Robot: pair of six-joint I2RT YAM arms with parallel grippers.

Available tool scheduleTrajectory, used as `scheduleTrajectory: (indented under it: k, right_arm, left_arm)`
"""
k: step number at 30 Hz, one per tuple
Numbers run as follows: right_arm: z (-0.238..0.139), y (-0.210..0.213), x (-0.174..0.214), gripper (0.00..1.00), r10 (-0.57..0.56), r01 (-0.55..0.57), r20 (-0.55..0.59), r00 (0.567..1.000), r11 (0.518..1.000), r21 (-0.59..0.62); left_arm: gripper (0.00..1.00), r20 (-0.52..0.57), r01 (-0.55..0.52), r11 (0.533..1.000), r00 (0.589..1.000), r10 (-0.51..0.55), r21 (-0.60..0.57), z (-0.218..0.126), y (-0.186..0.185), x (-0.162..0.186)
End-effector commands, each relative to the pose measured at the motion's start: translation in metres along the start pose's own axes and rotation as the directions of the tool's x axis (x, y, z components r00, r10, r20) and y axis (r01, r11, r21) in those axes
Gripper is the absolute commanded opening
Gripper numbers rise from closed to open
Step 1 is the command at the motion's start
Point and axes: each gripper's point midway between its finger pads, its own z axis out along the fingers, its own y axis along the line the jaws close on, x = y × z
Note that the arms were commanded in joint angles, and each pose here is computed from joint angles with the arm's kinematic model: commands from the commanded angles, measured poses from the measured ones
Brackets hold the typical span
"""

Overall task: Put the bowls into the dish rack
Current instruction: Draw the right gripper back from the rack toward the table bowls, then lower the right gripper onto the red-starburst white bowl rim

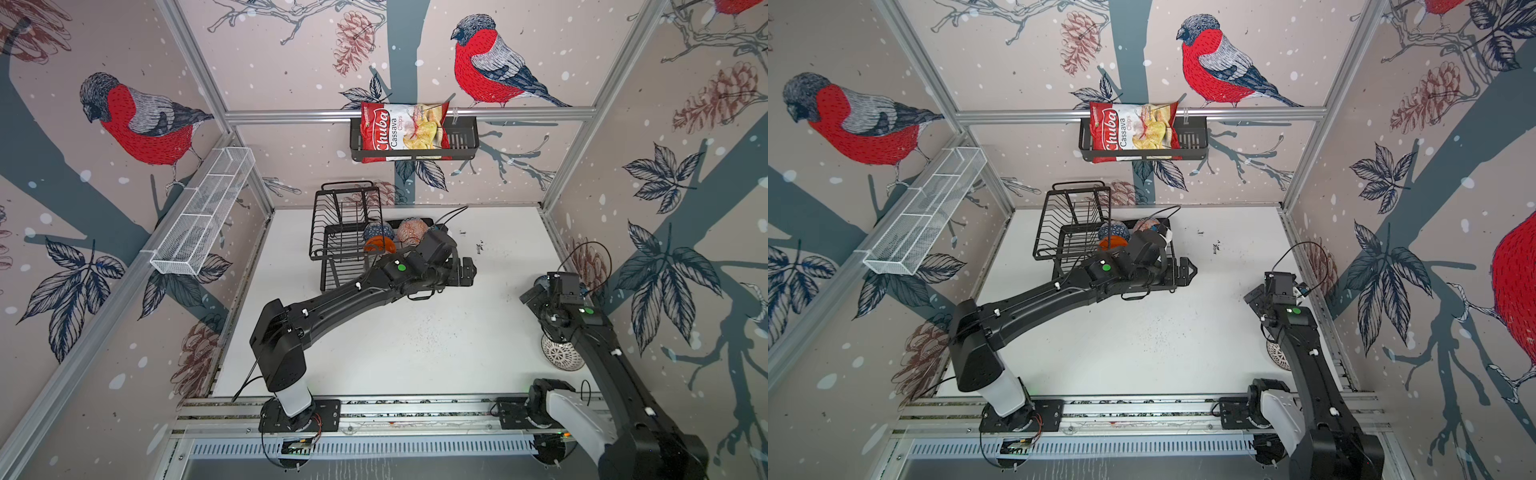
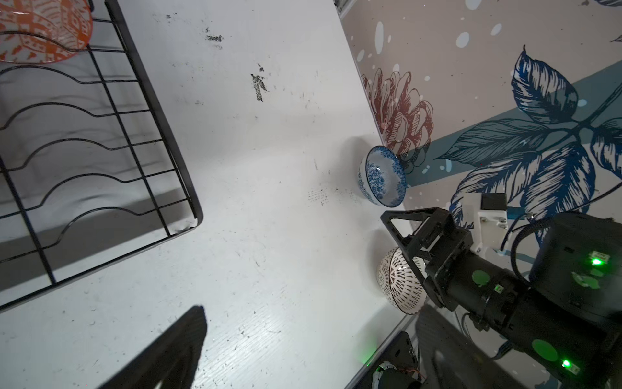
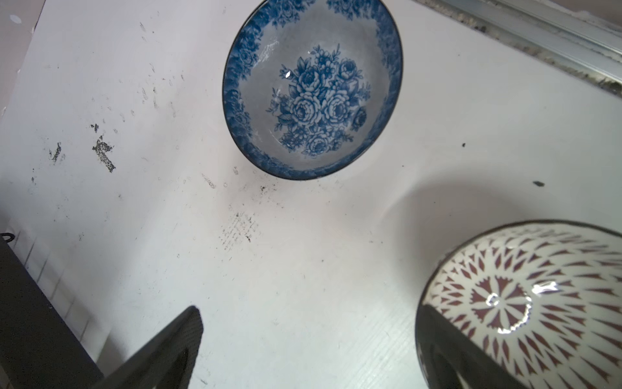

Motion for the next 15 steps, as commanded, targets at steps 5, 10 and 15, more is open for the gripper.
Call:
scheduleTrajectory:
  k: [5, 10, 15]
  right_arm:
    - [0.008, -0.026, 0.007, 1.0, 0.01, -0.008, -0.013, 1.0, 0.993, 0.119]
    - [0.019, -0.042, 0.022, 0.99, 0.073, -0.059, -0.063, 0.995, 0.978, 0.201]
    - [0.027, -0.045, 0.033, 1.0, 0.133, -0.115, -0.081, 0.988, 0.974, 0.198]
  left_arm:
    - [0.97, 0.006, -0.023, 0.998, 1.0, 0.022, 0.058, 0.006, -0.02, -0.011]
    - [0.97, -0.04, -0.049, 0.997, 0.998, 0.051, 0.051, 0.015, -0.02, -0.002]
    - [0.97, -0.057, -0.063, 0.997, 0.996, 0.066, 0.047, 0.016, -0.03, 0.0]
